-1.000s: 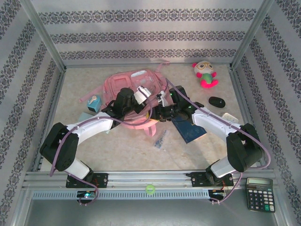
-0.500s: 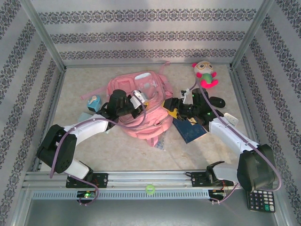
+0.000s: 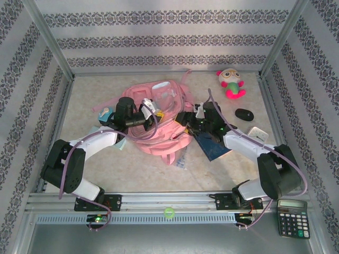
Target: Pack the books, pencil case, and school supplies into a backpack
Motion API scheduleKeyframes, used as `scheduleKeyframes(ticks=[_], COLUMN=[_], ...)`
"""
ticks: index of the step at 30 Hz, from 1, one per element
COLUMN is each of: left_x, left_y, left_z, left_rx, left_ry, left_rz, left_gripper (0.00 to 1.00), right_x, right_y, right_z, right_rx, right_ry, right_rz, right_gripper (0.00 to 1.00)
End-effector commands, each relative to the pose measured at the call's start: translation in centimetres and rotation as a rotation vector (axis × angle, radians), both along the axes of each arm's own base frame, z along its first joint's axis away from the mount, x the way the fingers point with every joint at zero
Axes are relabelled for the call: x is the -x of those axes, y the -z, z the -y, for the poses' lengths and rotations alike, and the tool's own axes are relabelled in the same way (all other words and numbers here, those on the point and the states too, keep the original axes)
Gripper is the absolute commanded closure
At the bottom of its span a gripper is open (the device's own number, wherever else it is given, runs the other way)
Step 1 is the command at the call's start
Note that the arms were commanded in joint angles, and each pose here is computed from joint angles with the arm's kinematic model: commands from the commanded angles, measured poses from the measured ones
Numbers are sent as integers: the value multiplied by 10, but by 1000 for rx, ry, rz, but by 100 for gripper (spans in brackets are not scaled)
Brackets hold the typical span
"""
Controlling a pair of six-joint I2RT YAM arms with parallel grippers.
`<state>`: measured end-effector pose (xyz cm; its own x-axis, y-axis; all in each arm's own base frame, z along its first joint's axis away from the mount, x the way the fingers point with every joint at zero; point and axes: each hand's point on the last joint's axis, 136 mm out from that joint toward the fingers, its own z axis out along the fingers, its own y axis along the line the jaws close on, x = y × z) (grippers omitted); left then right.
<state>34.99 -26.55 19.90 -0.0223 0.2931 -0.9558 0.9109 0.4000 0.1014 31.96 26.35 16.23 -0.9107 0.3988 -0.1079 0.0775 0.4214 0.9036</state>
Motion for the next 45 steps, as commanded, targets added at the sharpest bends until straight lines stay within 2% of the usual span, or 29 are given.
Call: scheduleKeyframes(ticks=[1,3,4,7,11,14,16,21,24,32,35,39,42,45], left_x=[0,-21,-29,-44,-29,-4,16,67,84,70,58,52,49,51], left_y=[-59,-55,-53,-58,-68,-69,-66,-46,-27,1,6,7,4,-2], left_z=[19,15,12,0,-18,-34,-43,-46,-39,-17,-13,-7,-3,1], left_rx=[69,2,-32,-84,-103,-120,-123,-115,-107,-135,-136,-126,-105,-79], left_ry=[106,26,-5,-114,-180,-213,-221,-108,-34,29,2,6,-3,9], left_rz=[213,236,236,249,237,208,180,129,104,87,97,98,111,115], left_gripper=[100,100,99,84,53,42,39,39,39,38,39,46,47,58], right_x=[-28,-31,-32,-34,-36,-39,-39,-38,-36,-33,-31,-29,-28,-29], right_y=[-36,-40,-40,-48,-63,-73,-76,-83,-87,-88,-90,-90,-91,-92], right_z=[-14,-15,-14,-11,-16,-28,-34,-46,-52,-61,-64,-67,-69,-68], right_rx=[-85,-105,-110,-101,-105,-122,-127,-139,-138,-138,-140,-141,-143,-141], right_ry=[116,189,224,328,394,374,362,350,332,308,297,287,280,286], right_rz=[133,167,177,232,313,340,349,373,383,390,396,396,399,404], right_gripper=[72,88,91,98,100,100,100,100,100,100,100,100,100,100])
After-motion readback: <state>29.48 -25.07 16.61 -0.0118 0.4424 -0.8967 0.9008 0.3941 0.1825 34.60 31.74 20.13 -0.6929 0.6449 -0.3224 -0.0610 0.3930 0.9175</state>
